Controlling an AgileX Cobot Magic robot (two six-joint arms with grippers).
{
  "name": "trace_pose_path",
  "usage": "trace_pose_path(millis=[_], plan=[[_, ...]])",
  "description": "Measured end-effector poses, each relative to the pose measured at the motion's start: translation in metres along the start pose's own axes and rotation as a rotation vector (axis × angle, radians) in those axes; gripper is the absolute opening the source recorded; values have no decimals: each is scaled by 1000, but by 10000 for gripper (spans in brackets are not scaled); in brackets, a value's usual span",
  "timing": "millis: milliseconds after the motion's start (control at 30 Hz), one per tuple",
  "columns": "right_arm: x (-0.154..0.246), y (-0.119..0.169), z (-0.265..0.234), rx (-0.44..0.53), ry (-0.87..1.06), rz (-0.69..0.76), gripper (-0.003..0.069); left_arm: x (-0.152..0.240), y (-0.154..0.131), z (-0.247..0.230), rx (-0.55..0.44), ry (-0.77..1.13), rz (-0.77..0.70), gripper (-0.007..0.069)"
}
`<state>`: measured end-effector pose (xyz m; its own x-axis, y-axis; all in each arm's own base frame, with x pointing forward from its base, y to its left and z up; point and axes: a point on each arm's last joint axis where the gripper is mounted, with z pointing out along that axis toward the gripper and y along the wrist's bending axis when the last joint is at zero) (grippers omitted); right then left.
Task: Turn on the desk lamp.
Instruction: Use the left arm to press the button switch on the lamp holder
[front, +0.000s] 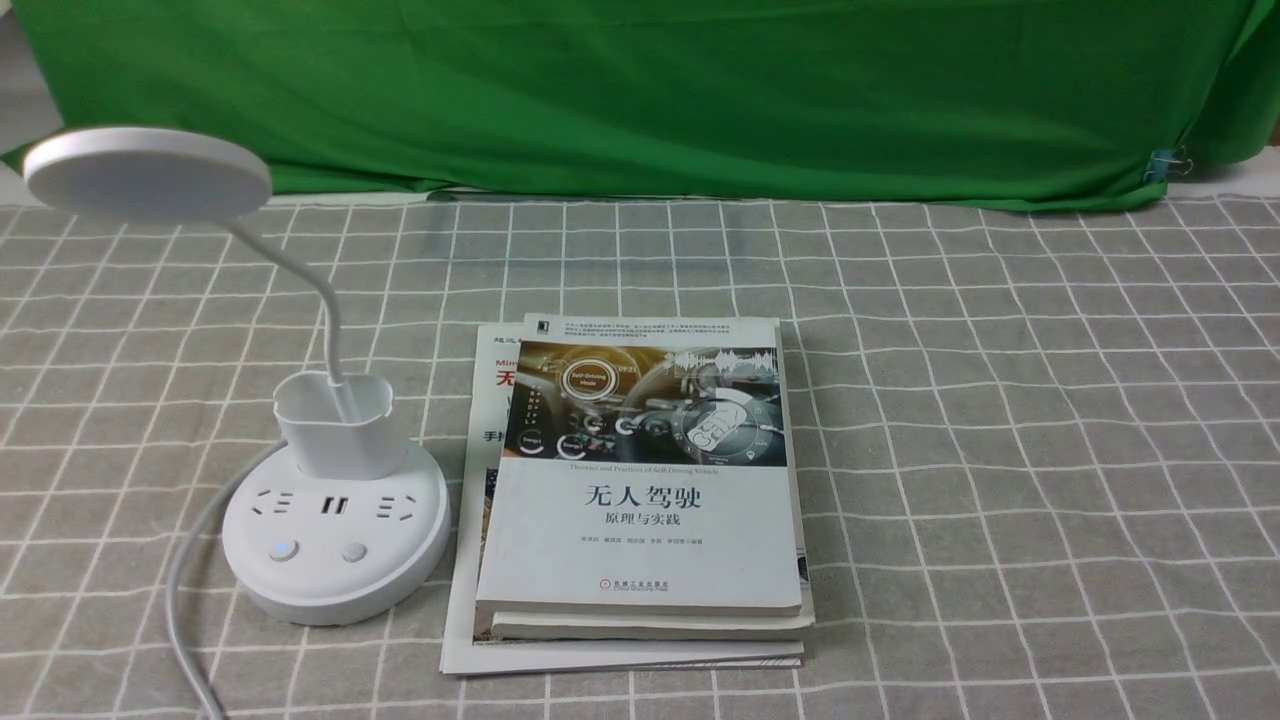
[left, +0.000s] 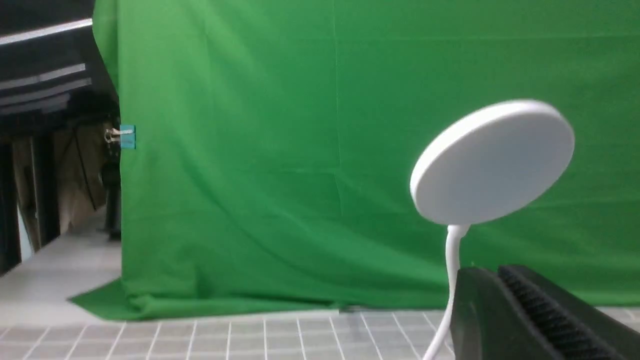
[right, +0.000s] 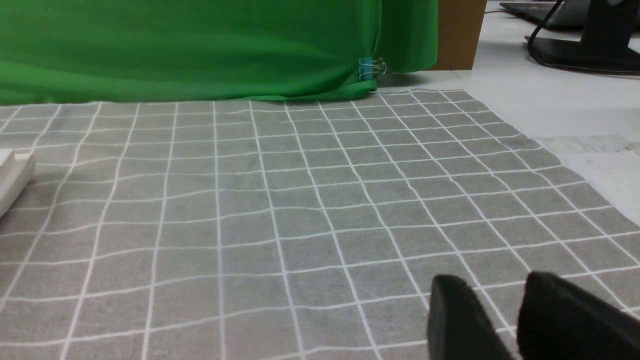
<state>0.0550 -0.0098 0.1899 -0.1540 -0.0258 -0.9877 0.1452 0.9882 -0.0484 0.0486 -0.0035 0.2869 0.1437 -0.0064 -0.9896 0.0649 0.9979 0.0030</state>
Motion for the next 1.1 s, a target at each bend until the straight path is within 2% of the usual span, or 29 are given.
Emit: trace_pose_path(millis=[67, 200, 300, 467, 600, 767, 867, 1000, 1100], plan=[[0, 0, 0, 0, 0, 0, 245, -14, -1, 7, 6, 121, -53, 19], [0, 0, 0, 0, 0, 0, 245, 0, -2, 30, -7, 425, -142, 19], [0, 0, 0, 0, 0, 0, 245, 9, -1, 44, -14, 503, -134, 19], [0, 0, 0, 0, 0, 0, 245, 14, -2, 68, -19, 501, -191, 19], [0, 0, 0, 0, 0, 0, 245, 32, -3, 85, -31, 618, -225, 19], [0, 0, 0, 0, 0, 0, 245, 64, -4, 109, -32, 893, -196, 19], [0, 0, 0, 0, 0, 0, 245, 73, -12, 123, 46, 1044, -144, 19], [0, 0, 0, 0, 0, 0, 245, 77, -30, 141, 140, 1115, -97, 19], [0, 0, 0, 0, 0, 0, 245, 90, -40, 153, 121, 1183, -35, 19]])
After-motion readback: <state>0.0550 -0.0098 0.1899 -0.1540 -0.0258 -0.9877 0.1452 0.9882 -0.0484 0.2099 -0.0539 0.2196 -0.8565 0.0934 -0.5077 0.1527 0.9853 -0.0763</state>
